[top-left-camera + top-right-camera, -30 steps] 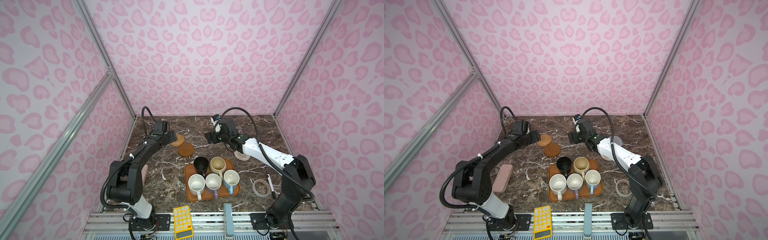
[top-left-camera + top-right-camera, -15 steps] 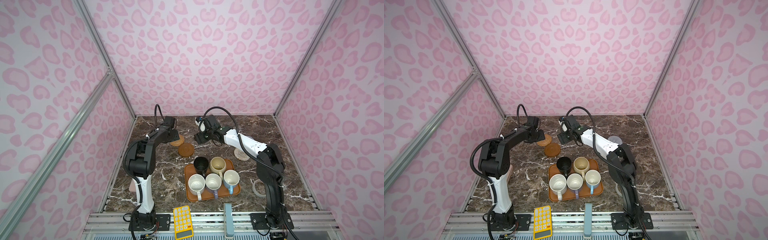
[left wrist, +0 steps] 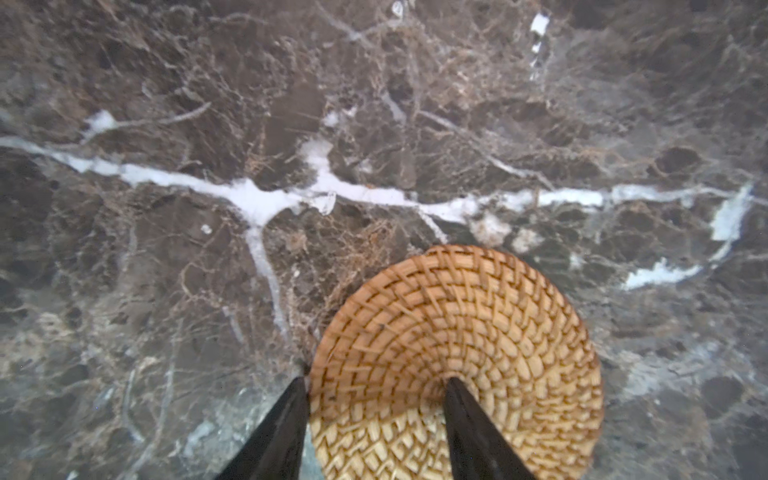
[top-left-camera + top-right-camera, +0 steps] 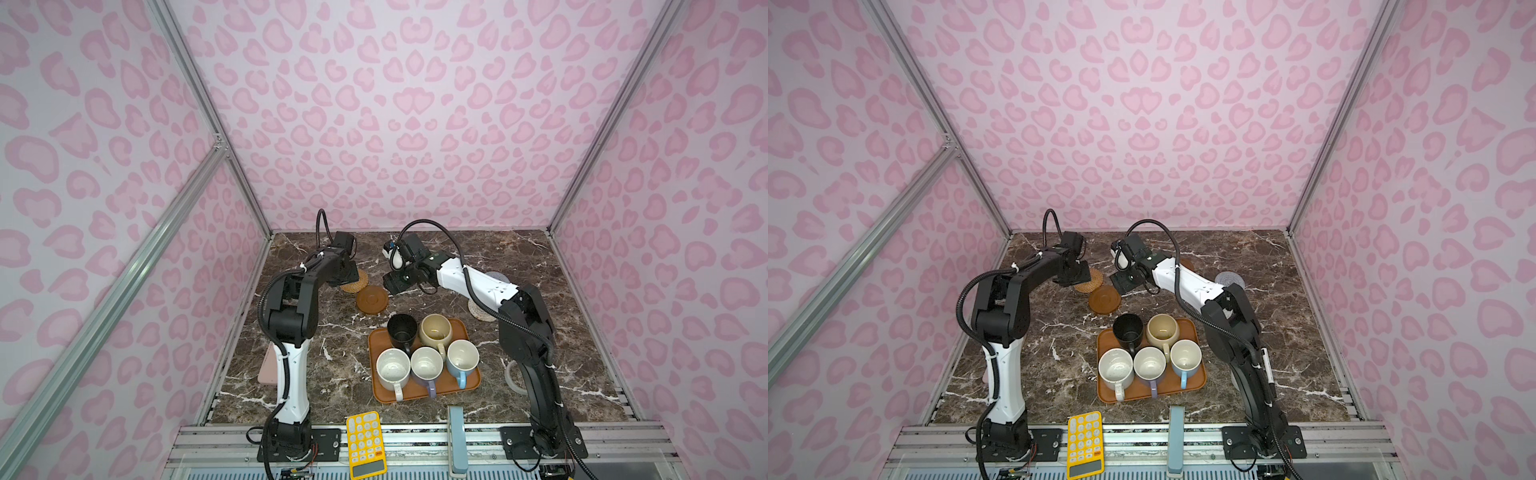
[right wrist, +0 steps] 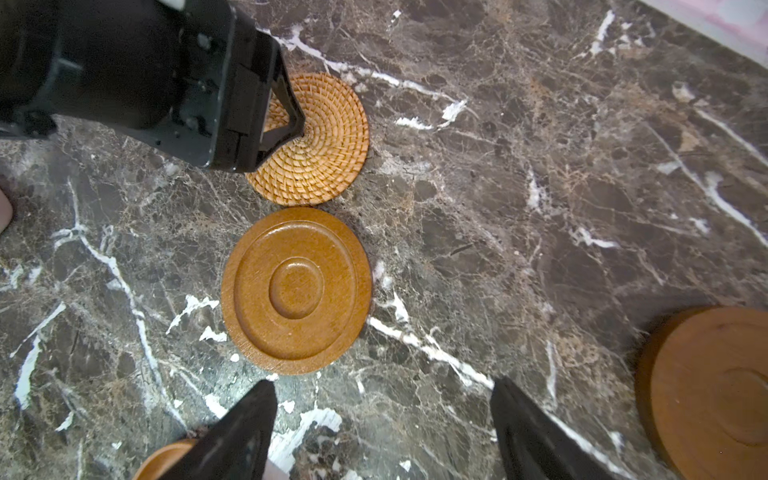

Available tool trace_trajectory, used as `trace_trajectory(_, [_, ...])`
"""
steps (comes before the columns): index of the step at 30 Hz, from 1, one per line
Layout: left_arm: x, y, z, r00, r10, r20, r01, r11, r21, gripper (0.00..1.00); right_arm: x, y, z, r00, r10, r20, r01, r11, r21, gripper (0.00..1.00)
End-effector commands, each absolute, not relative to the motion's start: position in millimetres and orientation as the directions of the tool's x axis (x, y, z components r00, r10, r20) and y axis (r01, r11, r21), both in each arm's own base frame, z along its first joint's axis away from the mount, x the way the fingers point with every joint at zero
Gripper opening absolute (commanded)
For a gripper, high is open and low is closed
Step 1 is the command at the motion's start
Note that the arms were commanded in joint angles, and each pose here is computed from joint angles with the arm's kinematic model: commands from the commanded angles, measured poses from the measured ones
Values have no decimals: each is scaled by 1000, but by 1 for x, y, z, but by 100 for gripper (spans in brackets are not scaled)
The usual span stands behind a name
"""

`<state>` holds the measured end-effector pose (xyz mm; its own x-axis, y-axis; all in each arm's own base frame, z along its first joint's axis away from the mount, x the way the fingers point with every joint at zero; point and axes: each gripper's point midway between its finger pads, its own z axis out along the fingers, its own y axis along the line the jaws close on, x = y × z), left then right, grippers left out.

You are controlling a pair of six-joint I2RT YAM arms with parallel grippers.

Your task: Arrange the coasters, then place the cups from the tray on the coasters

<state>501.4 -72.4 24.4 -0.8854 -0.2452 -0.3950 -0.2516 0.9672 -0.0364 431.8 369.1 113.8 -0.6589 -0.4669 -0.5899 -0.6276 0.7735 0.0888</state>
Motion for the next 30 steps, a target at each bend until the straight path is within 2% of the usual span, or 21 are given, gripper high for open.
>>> trace_trajectory(1, [479,-60,22,-908,-237,-346,-266,963,38,50,427,372,107,-662,-484,-572,-639,763,93,83])
trace_trajectory(12, [442,-40,22,-913,-257,-318,-307,945,117,44,423,373,108,-660,-491,-568,-643,760,91,83])
trace_trajectory(18, [425,-38,28,-907,-268,-324,-317,942,110,43,423,372,109,-658,-495,-567,-643,761,83,83])
trace_trajectory(25, [436,-41,41,-893,-266,-363,-312,947,72,49,424,372,112,-654,-495,-571,-643,762,75,83])
trace_trajectory(30, [449,-47,68,-863,-267,-429,-305,952,20,55,425,366,119,-650,-491,-580,-631,774,53,84])
